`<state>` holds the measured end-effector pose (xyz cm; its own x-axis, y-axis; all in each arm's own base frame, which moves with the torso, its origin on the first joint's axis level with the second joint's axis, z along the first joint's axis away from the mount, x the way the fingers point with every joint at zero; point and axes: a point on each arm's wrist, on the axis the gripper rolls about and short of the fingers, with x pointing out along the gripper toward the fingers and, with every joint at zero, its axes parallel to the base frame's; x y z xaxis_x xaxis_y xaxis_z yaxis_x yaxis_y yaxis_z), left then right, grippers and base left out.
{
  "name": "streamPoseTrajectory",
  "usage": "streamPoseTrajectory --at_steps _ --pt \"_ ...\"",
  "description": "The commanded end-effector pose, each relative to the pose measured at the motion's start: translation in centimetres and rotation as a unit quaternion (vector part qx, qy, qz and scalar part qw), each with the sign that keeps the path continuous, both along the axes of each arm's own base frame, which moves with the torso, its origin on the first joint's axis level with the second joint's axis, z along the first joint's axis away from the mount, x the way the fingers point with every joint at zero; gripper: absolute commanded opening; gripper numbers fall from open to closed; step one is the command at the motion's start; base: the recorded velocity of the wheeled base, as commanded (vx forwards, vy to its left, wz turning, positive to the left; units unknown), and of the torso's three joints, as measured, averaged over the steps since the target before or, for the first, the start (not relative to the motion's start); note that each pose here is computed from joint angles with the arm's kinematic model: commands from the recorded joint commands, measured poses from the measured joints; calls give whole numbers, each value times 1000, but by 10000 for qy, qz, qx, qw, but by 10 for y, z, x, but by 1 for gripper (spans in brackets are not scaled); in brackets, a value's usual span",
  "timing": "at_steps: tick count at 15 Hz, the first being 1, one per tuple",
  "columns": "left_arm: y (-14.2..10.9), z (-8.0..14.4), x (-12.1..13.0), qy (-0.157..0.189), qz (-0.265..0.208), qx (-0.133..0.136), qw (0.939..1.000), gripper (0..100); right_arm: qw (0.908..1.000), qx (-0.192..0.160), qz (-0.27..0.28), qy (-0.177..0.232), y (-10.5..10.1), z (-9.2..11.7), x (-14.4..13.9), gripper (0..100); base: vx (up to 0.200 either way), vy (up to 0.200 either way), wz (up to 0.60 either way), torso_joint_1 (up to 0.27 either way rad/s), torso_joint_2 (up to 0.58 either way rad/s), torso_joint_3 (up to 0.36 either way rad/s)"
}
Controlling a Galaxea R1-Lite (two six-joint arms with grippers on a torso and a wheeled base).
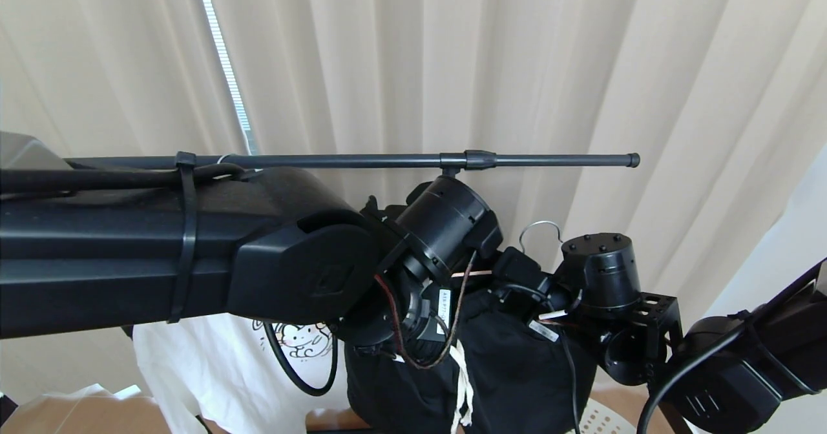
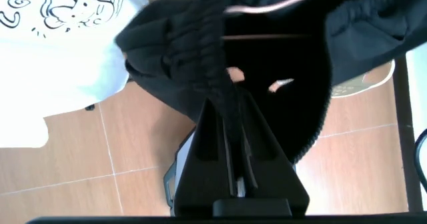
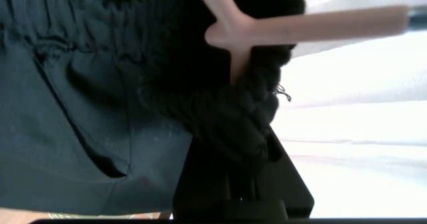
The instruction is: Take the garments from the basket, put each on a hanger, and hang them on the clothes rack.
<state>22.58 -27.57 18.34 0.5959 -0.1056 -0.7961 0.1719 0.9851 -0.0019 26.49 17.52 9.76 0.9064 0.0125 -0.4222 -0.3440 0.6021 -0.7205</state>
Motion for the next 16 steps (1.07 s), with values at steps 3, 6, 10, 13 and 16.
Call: streamPoseTrajectory --at_steps 3,6,10,13,16 --pt "-12 -14 5 91 -44 106 9999 0 9998 184 65 -85 7 5 -4 0 0 0 0 0 0 0" --pt "-13 -18 12 104 60 105 9999 0 9988 415 72 -249 4 19 -8 0 0 0 0 0 0 0" --pt "-7 -17 22 72 234 78 9997 0 9967 722 218 -311 1 29 -13 0 0 0 0 0 0 0" --pt "-1 -12 30 -78 494 35 9987 0 9935 939 571 -306 -2 39 -20 0 0 0 0 0 0 0" --pt "0 -9 30 -103 535 -19 9985 0 9919 1005 713 -294 -4 41 -23 0 0 0 0 0 0 0"
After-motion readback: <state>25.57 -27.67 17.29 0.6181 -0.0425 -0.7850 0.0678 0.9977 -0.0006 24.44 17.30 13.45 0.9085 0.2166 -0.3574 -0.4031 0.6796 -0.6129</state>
